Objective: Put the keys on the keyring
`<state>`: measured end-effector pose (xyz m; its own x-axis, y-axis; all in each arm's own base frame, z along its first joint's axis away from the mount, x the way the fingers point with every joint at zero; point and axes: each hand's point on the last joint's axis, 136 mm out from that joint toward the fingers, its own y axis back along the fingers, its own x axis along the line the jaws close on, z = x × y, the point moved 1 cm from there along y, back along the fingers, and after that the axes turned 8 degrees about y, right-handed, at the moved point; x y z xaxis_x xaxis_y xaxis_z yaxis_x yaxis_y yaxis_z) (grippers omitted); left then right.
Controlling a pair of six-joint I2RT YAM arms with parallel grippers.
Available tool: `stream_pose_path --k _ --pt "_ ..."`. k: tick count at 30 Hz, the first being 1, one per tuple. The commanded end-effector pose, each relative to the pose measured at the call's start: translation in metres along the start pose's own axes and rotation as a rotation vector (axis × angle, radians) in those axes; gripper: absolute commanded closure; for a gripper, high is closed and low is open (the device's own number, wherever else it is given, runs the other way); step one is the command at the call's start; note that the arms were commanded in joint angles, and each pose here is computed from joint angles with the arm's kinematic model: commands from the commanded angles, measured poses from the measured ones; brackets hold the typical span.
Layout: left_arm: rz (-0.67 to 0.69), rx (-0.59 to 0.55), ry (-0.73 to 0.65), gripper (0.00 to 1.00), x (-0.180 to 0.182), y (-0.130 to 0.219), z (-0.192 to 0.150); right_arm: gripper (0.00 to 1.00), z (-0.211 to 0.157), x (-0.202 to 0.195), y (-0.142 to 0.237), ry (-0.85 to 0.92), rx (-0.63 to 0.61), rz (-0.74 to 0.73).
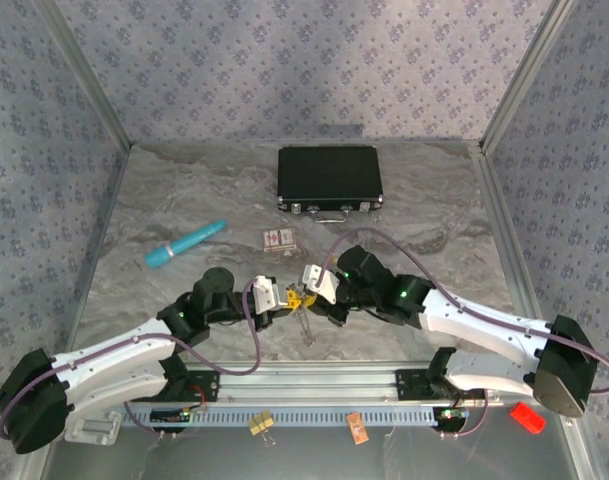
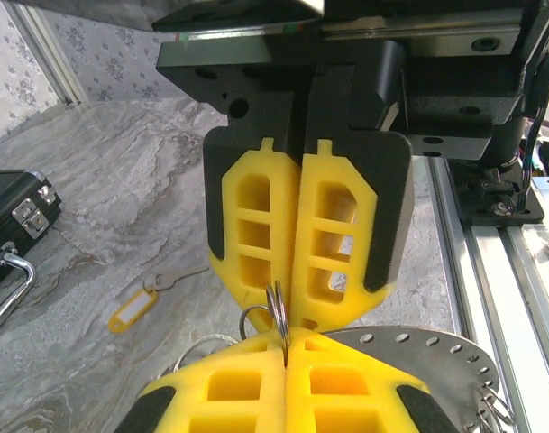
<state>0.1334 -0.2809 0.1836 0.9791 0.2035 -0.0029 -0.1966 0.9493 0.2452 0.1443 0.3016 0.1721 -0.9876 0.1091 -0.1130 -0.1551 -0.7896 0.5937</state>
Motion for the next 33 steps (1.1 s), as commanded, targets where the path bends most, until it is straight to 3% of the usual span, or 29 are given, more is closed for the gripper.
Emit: stream_pose_path --k 1,14,33 --pt "-0.025 -0.093 -0.036 1.00 -0.005 0.004 0.023 0.85 0.009 0.010 0.001 0.006 -0.051 0.048" --pt "-0.030 -0.091 -0.038 1.00 -0.006 0.005 0.023 0.74 -0.002 -0.005 0.027 0.050 -0.043 -0.072" --pt "-0.053 -0.083 -0.041 1.00 -0.009 0.003 0.023 0.79 0.013 -0.005 0.018 0.077 -0.089 -0.027"
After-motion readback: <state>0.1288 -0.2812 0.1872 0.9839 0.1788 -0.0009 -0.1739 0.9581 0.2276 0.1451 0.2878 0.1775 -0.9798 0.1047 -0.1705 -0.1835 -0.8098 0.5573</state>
